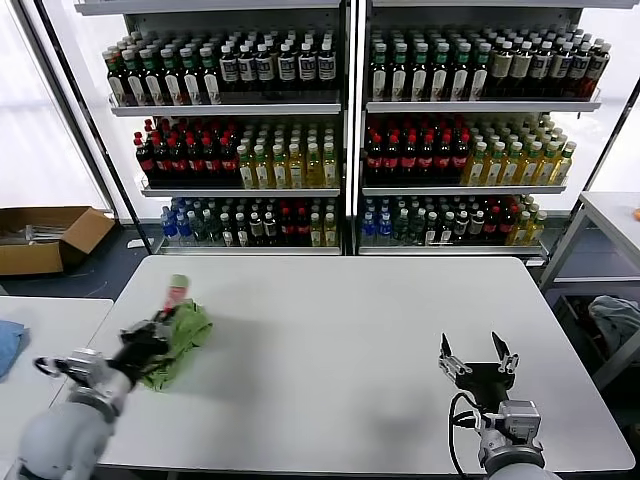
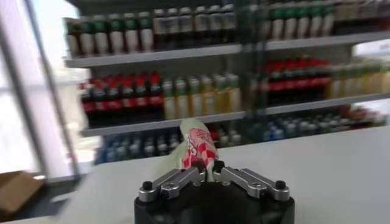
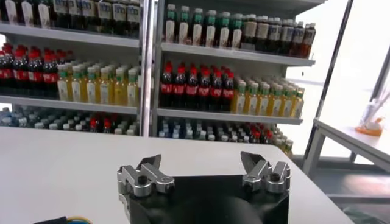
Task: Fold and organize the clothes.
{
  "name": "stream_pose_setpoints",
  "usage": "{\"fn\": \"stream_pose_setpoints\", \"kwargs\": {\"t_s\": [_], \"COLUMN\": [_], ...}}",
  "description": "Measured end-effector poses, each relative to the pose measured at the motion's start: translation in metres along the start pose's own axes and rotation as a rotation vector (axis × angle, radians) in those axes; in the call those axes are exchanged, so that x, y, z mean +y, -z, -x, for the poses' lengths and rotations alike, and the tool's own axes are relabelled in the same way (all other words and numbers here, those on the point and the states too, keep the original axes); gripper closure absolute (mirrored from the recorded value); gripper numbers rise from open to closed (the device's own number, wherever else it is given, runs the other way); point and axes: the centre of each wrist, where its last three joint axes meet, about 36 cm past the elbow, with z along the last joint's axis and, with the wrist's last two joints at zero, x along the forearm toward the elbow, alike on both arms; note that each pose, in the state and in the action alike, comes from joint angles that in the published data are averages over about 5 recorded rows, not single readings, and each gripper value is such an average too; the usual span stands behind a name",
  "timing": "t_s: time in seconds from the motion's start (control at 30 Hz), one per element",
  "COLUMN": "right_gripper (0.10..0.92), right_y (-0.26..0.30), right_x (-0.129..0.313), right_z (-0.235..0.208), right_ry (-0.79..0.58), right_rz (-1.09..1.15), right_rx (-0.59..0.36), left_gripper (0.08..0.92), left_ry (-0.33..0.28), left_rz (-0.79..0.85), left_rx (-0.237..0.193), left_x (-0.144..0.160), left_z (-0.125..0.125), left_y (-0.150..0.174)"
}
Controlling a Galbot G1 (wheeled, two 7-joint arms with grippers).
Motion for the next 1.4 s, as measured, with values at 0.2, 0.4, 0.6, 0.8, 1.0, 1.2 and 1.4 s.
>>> {"fn": "stream_pose_setpoints", "kwargs": {"t_s": [0.2, 0.4, 0.6, 0.8, 1.0, 1.2, 1.4], "right_gripper": [0.2, 0.2, 0.2, 0.2, 0.2, 0.2, 0.2], "right_y": [-0.003, -0.007, -0.008, -0.01, -0.012, -0.009, -0.005], "right_x": [0.004, 0.008, 0.01, 0.015, 0.021, 0.032, 0.052], "right_z": [-0.007, -0.011, -0.012, -0.009, -0.005, 0.004, 0.021], "right_ry": [-0.008, -0.015, -0.016, -0.011, 0.009, 0.072, 0.165], "right_rz": [-0.002, -0.002, -0.005, -0.001, 0.034, 0.137, 0.271], "right_rx": [0.013, 0.023, 0.028, 0.045, 0.075, 0.126, 0.186], "left_gripper": [0.885, 0.885, 0.88, 0.759, 0.586, 0.413, 0.243], "left_ry": [-0.156, -0.239, -0.265, -0.307, -0.359, -0.335, -0.215], "left_rz": [-0.026, -0.062, -0.086, -0.143, -0.233, -0.277, -0.23], "left_rx": [0.02, 0.046, 0.042, 0.011, -0.036, -0.075, -0.085], "left_x": [-0.096, -0.156, -0.18, -0.197, -0.21, -0.202, -0.168], "left_z": [0.005, 0.015, 0.028, 0.04, 0.04, 0.036, 0.032], "left_y": [-0.015, -0.021, -0.018, -0.011, -0.001, 0.01, 0.014]}}
